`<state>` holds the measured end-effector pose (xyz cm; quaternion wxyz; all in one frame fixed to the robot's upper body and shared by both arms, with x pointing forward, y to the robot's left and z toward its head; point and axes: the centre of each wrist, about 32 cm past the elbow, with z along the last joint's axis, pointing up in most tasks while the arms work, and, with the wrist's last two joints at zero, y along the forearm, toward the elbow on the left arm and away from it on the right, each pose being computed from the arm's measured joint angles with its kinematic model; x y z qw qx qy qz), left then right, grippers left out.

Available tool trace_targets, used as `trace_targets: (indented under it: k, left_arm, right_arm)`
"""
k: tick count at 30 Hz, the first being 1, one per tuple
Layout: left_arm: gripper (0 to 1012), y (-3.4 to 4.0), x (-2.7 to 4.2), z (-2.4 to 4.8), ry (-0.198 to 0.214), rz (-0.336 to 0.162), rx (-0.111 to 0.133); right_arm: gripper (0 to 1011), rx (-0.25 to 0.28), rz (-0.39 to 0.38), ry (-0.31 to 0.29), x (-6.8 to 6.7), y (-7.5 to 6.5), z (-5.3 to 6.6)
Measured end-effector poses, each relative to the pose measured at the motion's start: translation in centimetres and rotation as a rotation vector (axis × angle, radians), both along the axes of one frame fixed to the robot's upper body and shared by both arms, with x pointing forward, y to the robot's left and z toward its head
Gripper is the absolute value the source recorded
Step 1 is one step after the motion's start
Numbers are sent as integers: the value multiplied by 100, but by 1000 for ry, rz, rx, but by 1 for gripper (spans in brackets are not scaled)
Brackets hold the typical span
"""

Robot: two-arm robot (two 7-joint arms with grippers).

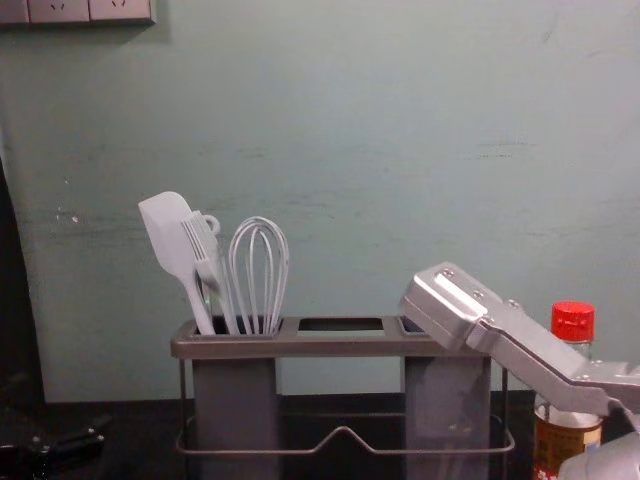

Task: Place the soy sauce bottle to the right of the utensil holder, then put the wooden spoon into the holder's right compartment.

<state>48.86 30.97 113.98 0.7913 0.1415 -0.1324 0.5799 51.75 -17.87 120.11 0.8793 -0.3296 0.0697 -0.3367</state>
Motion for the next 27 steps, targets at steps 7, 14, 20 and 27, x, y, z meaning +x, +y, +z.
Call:
trace_targets:
  k: [7, 14, 20, 27]
  left_arm:
    - [1011, 0, 0, 0, 0, 0, 0]
    - [1011, 0, 0, 0, 0, 0, 0]
    - [1011, 0, 0, 0, 0, 0, 0]
    - [1012, 0, 0, 0, 0, 0, 0]
  right_arm:
    - [1004, 6, 2, 4, 10, 22, -11]
    - [1004, -1, 4, 5, 13, 40, -16]
    - [1004, -4, 4, 5, 13, 42, -16]
    - [1004, -4, 3, 6, 14, 40, -16]
